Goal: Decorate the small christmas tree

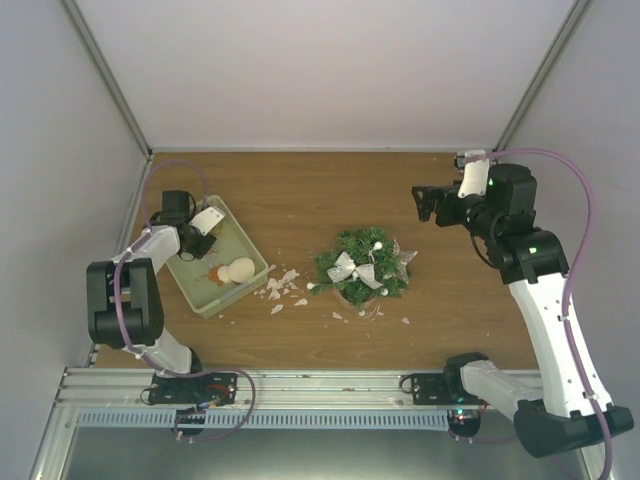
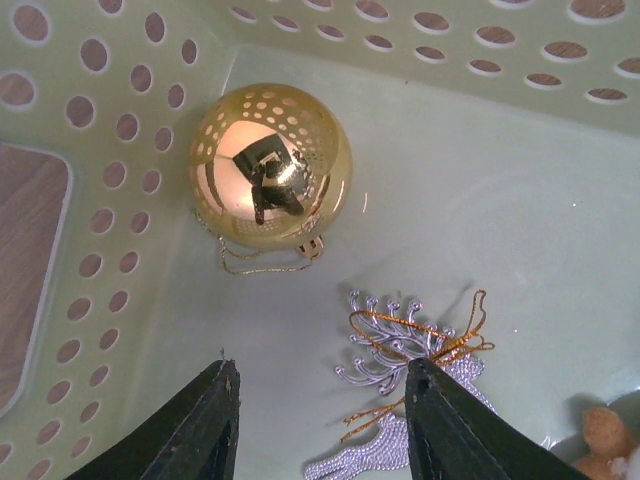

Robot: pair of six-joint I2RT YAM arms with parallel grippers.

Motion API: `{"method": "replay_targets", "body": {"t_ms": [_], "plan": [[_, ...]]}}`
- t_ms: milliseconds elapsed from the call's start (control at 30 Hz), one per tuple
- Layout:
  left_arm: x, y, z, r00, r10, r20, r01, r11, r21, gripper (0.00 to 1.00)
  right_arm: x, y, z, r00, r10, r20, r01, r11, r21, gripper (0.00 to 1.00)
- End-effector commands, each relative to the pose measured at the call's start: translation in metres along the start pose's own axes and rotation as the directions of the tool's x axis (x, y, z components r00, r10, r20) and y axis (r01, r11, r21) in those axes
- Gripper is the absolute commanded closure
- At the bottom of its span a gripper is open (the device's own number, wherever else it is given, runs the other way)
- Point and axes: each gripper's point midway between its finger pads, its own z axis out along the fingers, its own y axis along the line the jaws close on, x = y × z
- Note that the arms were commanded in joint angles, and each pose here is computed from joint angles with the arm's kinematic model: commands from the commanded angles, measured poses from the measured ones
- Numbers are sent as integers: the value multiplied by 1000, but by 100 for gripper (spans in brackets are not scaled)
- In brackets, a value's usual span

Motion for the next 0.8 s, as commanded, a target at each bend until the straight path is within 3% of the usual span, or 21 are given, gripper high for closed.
{"method": "replay_targets", "body": {"t_ms": [0,133,300,433,467,667,767], "plan": [[-13,10,3,999,-23,45,24,1000,-3,53,-2,-2,-4,1000,2,19,-2,1000,5,1],[-15,10,7,998,-29,49,29,1000,0,53,-1,-2,-1,1000,2,13,-2,1000,5,1],[-15,9,10,998,-29,54,28,1000,12,63,-1,-1,1,1000,4,14,-4,1000,-6,1],[-14,7,14,998,-34,45,32,999,26,98,-1,-1,0,1000,5,13,-5,1000,-4,1],[-15,6,14,998,-34,47,32,999,31,100,-1,-1,0,1000,4,14,-4,1000,-1,1],[-20,9,8,998,-30,64,28,999,25,99,-1,-1,1,1000,2,13,-2,1000,-6,1],[-19,14,7,999,-23,49,23,1000,8,71,-1,-1,2,1000,4,13,-3,1000,-6,1]]}}
